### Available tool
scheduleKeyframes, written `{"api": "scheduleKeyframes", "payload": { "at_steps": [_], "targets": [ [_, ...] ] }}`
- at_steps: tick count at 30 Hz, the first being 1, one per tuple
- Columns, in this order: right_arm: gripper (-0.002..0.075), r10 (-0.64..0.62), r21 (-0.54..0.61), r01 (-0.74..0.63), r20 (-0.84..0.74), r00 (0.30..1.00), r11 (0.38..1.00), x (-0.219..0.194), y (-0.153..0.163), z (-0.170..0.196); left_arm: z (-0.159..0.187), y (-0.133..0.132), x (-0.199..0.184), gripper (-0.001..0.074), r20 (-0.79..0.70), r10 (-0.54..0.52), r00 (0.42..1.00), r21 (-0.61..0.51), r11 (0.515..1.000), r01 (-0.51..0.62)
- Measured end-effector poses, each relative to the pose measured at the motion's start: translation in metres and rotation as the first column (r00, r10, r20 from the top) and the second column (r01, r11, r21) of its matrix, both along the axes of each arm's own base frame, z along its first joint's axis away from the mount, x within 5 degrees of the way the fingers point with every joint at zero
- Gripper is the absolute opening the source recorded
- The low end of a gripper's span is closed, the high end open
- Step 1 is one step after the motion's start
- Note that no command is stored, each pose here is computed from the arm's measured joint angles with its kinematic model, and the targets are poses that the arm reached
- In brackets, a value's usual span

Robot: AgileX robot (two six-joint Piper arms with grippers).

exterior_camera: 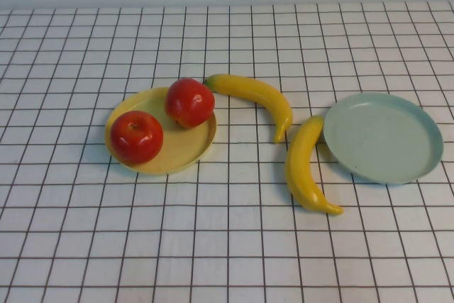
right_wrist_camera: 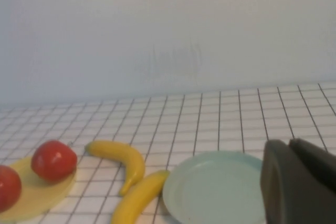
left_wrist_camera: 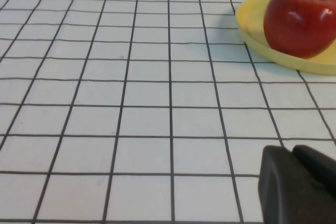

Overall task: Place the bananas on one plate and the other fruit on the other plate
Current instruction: Put another type of fruit in the right plate

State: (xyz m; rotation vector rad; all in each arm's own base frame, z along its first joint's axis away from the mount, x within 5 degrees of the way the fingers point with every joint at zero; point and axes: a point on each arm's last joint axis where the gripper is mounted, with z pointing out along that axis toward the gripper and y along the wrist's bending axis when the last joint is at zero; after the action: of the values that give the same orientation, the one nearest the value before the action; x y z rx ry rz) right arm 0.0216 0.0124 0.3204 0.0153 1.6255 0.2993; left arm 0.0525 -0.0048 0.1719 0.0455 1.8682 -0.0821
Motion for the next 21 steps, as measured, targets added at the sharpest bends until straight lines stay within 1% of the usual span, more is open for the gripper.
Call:
{"api": "scheduleKeyframes", "payload": {
  "at_steps": [2, 3, 5, 6, 8, 10, 12, 16, 19, 21],
  "targets": [
    [-0.0016, 0.001, -0.016, -0.002, -0.078, 0.997, 1.0, 0.01, 0.001, -0.002, 0.0, 0.0, 0.0, -0.0002, 0.0, 0.0, 1.0, 0.0, 1.0, 0.0],
    [-0.0016, 0.004, -0.027, -0.008, -0.142, 0.99, 1.0, 0.017, 0.001, -0.003, 0.0, 0.0, 0.0, -0.0002, 0.0, 0.0, 1.0, 0.0, 1.0, 0.0],
    [-0.0016, 0.009, -0.056, -0.025, -0.278, 0.961, 0.998, 0.033, 0.003, -0.002, 0.0, 0.0, 0.0, -0.0002, 0.0, 0.0, 1.0, 0.0, 1.0, 0.0],
    [-0.0016, 0.01, -0.068, -0.037, -0.356, 0.934, 0.997, 0.043, 0.004, 0.0, 0.0, 0.0, 0.0, -0.0002, 0.0, 0.0, 1.0, 0.0, 1.0, 0.0],
    [-0.0016, 0.019, -0.093, -0.077, -0.504, 0.864, 0.993, 0.065, 0.006, 0.004, 0.0, 0.0, 0.0, -0.0002, 0.0, 0.0, 1.0, 0.0, 1.0, 0.0],
    [-0.0016, 0.026, -0.103, -0.118, -0.635, 0.772, 0.988, 0.089, 0.009, 0.006, 0.0, 0.0, 0.0, -0.0002, 0.0, 0.0, 1.0, 0.0, 1.0, 0.0],
    [-0.0016, 0.038, -0.103, -0.157, -0.711, 0.702, 0.982, 0.11, 0.012, 0.011, 0.0, 0.0, 0.0, -0.0002, 0.0, 0.0, 1.0, 0.0, 1.0, 0.0],
    [-0.0016, 0.055, -0.107, -0.25, -0.825, 0.562, 0.962, 0.154, 0.025, 0.016, 0.0, 0.0, 0.0, -0.0002, 0.0, 0.0, 1.0, 0.0, 1.0, 0.0],
    [-0.0016, 0.049, -0.124, -0.342, -0.888, 0.457, 0.932, 0.184, 0.041, 0.016, 0.0, 0.0, 0.0, -0.0002, 0.0, 0.0, 1.0, 0.0, 1.0, 0.0],
    [-0.0016, 0.031, -0.15, -0.401, -0.911, 0.411, 0.904, 0.208, 0.056, 0.015, 0.0, 0.0, 0.0, -0.0002, 0.0, 0.0, 1.0, 0.0, 1.0, 0.0]
  ]
}}
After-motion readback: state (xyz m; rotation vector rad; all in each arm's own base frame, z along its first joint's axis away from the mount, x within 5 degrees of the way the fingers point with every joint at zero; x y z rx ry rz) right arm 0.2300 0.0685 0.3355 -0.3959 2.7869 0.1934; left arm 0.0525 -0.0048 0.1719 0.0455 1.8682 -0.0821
